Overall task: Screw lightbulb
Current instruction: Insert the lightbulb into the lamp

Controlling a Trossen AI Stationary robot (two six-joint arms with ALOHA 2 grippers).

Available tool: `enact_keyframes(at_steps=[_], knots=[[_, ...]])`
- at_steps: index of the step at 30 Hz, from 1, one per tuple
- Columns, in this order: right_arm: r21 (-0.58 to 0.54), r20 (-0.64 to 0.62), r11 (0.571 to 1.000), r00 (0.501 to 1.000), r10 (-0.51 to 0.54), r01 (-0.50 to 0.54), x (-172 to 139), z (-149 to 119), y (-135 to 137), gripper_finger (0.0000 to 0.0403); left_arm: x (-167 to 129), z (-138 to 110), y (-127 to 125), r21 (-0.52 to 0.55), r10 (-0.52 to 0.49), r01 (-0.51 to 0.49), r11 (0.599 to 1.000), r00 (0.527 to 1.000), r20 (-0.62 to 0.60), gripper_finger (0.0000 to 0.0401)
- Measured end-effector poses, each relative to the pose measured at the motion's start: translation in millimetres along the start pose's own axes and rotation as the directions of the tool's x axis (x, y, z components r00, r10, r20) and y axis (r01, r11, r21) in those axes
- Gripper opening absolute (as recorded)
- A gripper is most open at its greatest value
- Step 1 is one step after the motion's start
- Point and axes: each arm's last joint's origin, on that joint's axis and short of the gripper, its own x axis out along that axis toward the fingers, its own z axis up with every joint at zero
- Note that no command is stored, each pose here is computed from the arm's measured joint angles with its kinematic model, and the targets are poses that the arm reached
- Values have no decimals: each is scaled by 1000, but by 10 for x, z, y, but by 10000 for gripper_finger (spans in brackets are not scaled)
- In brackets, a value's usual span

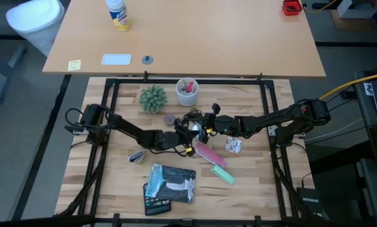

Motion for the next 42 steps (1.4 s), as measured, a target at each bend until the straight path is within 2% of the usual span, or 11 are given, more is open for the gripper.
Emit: enact_keyframes(at_steps=[6,19,29,42], knots=[[-1,-1,1000,1000,1,-1,1,-2,0,28,27,7,43,-1,13,-13,1000,1000,0,1],[-2,-30,1000,999,30,-30,0,-31,5,28,33,3,87,11,120,-120,993,993,8,1],[10,-40,1000,999,30,-29,-1,-39,4,28,31,3,96,32,152,-152,988,988,13,0],[9,-43,999,998,52,-52,-2,-41,12,28,32,-1,101,193,161,-160,968,987,10,0]])
